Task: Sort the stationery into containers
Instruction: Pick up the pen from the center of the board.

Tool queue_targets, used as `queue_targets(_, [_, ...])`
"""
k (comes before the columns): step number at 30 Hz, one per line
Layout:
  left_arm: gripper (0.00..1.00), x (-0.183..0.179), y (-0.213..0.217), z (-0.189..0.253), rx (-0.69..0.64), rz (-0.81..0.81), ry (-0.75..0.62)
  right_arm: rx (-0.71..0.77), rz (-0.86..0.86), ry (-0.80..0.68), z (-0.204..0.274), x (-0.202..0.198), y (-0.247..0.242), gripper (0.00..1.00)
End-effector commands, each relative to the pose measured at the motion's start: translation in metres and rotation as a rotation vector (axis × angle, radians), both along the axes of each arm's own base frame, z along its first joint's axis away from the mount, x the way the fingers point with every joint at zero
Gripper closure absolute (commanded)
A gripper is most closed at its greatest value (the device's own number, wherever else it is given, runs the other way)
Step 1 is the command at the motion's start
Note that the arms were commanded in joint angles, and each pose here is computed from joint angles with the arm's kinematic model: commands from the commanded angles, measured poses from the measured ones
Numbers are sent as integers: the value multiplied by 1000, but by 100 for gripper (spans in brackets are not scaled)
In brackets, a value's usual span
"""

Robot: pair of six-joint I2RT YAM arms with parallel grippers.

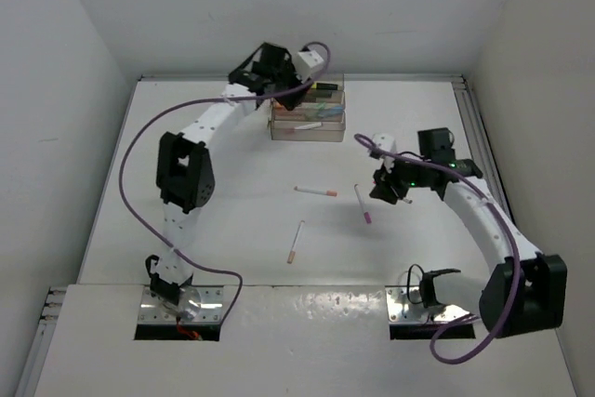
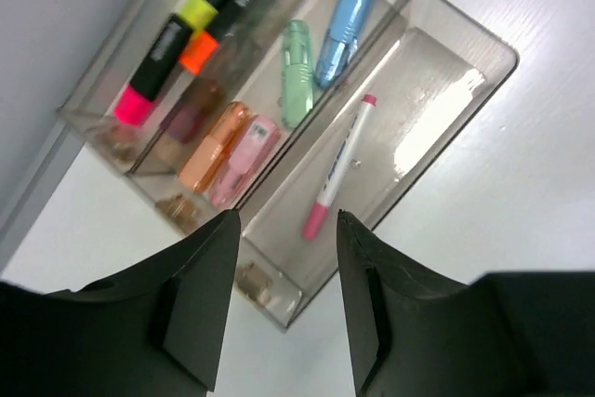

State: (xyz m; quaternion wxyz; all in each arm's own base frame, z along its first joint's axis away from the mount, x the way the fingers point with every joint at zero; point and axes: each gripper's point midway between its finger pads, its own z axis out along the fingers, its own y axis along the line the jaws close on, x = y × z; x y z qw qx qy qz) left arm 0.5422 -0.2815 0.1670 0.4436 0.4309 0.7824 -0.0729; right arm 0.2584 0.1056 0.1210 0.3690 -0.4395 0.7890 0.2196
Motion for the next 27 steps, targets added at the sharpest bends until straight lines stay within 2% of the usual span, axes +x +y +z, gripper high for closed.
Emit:
queue_targets(1, [48, -29, 30, 108, -318, 25, 17, -51, 114, -85, 14, 23, 33, 57])
queue_targets(3, [48, -43, 44, 110, -356, 44, 65, -68, 171, -85, 18, 29, 60, 57])
queue_targets(4, [48, -53, 59, 129, -377, 59, 42, -77, 180, -72, 16, 32, 68, 58])
queue_targets(5, [48, -64, 66, 109, -368, 76, 94, -108, 176, -53, 9, 45, 76, 58])
queue_targets(7, [47, -79, 87, 120, -370, 106, 66, -125, 202, -27, 3, 49, 99, 58])
queue_targets(8, [47, -90, 95, 101, -352, 123, 105, -154, 194, -17, -5, 62, 106, 58])
queue_targets(10, [47, -103, 110, 107, -347, 144, 85, -183, 227, -7, -15, 66, 124, 59])
queue_targets(12, [47, -117, 121, 88, -334, 162, 122, -223, 254, 2, -27, 74, 140, 59])
queue_targets(17, [47, -139, 144, 85, -354, 198, 117, -288, 303, 27, -48, 77, 171, 58])
queue_targets(27, [45, -163, 157, 89, -415, 191, 110, -417, 352, 73, -104, 83, 175, 58])
